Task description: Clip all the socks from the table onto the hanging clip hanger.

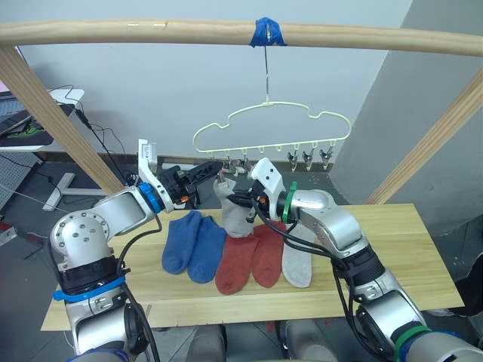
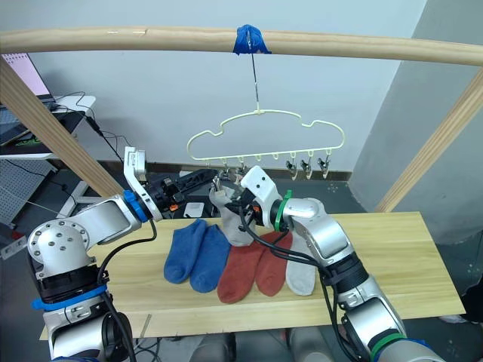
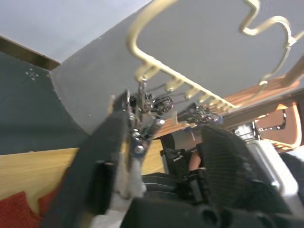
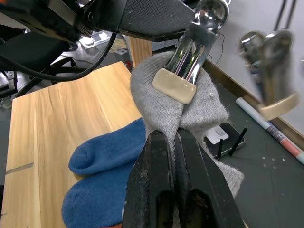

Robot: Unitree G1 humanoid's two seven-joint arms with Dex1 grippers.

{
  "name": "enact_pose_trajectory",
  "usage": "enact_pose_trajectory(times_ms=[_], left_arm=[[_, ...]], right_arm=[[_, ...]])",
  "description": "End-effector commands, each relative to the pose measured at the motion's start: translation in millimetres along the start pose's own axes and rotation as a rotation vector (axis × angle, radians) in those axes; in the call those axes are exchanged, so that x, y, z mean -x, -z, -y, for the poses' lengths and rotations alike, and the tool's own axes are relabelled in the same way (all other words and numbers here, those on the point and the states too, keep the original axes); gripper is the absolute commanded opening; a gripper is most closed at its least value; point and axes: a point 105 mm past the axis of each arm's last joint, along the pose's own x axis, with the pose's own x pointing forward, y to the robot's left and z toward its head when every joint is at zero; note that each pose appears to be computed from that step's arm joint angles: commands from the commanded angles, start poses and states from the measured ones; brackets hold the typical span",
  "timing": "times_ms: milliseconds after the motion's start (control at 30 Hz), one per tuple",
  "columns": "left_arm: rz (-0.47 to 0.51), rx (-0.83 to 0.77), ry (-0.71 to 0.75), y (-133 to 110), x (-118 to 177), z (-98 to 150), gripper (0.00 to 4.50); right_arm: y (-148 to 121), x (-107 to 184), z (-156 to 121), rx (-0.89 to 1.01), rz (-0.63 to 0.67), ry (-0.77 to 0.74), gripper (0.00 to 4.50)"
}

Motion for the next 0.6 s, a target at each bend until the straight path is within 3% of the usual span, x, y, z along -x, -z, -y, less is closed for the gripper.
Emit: enact_pose_trajectory(times_ms=[33, 100, 233, 333, 467, 600], left_arm=[[0.017, -0.046, 0.032, -8.6, 7.7, 10.1, 3.84], [0.013, -0.054, 0.035, -9.7, 12.2, 11.4, 4.46], [0.004, -0.080, 0.024, -13.0, 20.9, 11.4, 4.46], [-0.032, -0.146, -0.015, -13.0, 35.0, 7.3, 4.50], [-0.075, -0.214, -0.047, -6.6, 40.4, 3.2, 4.50], [-0.080, -0.260, -0.085, 2.9, 45.3, -5.5, 4.50]], right_arm=[[-17.4, -1.9, 2.9, 0.037, 0.055, 0.009, 0.00], [-17.2, -3.4, 3.3, 0.032, 0.056, 0.013, 0.00], [-17.1, -5.7, 2.9, 0.022, 0.060, 0.014, 0.00], [-14.1, -9.1, 0.1, -0.002, 0.056, 0.000, 0.75], [-5.9, -5.0, 0.5, -0.003, 0.037, -0.003, 2.11], [13.4, 17.7, 6.7, 0.003, -0.015, 0.027, 3.41]])
